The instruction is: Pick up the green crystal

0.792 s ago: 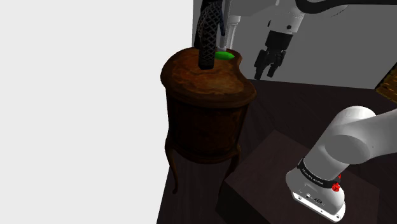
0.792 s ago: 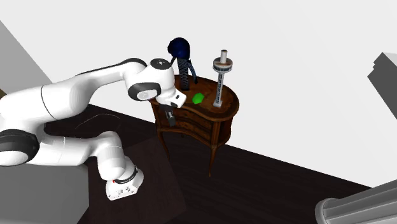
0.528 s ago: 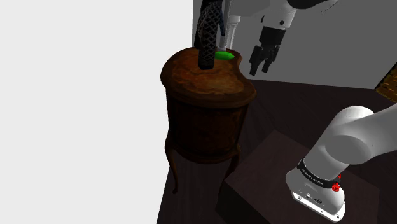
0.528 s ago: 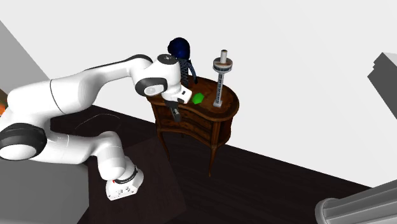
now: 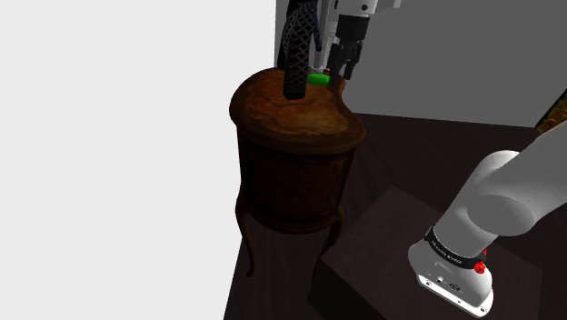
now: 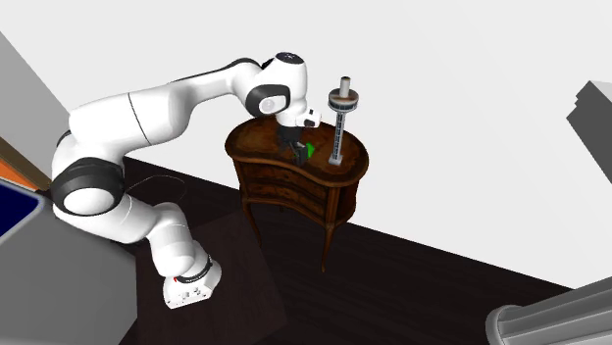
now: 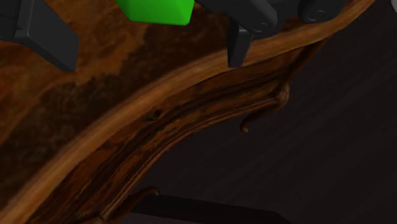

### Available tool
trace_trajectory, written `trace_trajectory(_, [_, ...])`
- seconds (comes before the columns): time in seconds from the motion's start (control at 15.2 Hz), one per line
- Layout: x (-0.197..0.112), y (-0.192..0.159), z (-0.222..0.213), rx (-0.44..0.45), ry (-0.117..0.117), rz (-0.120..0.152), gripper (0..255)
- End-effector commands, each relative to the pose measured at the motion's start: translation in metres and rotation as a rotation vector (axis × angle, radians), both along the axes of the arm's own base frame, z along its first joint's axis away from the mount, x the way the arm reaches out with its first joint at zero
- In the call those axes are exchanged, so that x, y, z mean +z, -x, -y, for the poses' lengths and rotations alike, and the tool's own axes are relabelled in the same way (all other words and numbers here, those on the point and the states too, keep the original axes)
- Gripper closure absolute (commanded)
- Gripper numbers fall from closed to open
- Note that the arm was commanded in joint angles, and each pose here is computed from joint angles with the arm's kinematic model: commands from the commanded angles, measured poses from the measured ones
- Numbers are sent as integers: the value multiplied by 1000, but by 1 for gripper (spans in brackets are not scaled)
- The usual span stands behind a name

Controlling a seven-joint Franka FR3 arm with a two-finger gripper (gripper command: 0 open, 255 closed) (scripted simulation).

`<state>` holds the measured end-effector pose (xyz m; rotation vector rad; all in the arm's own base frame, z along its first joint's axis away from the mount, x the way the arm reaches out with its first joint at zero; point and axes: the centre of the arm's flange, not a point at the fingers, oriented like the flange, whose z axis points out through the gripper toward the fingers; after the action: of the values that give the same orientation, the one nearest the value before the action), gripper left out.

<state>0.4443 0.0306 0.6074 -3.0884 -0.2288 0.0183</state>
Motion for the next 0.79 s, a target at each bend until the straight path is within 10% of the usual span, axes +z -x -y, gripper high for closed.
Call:
trace_trajectory(0.0, [8,-22,-9,51,17,2,0])
trace_trajectory(0.73, [-3,-76,-36,167,57,5,0])
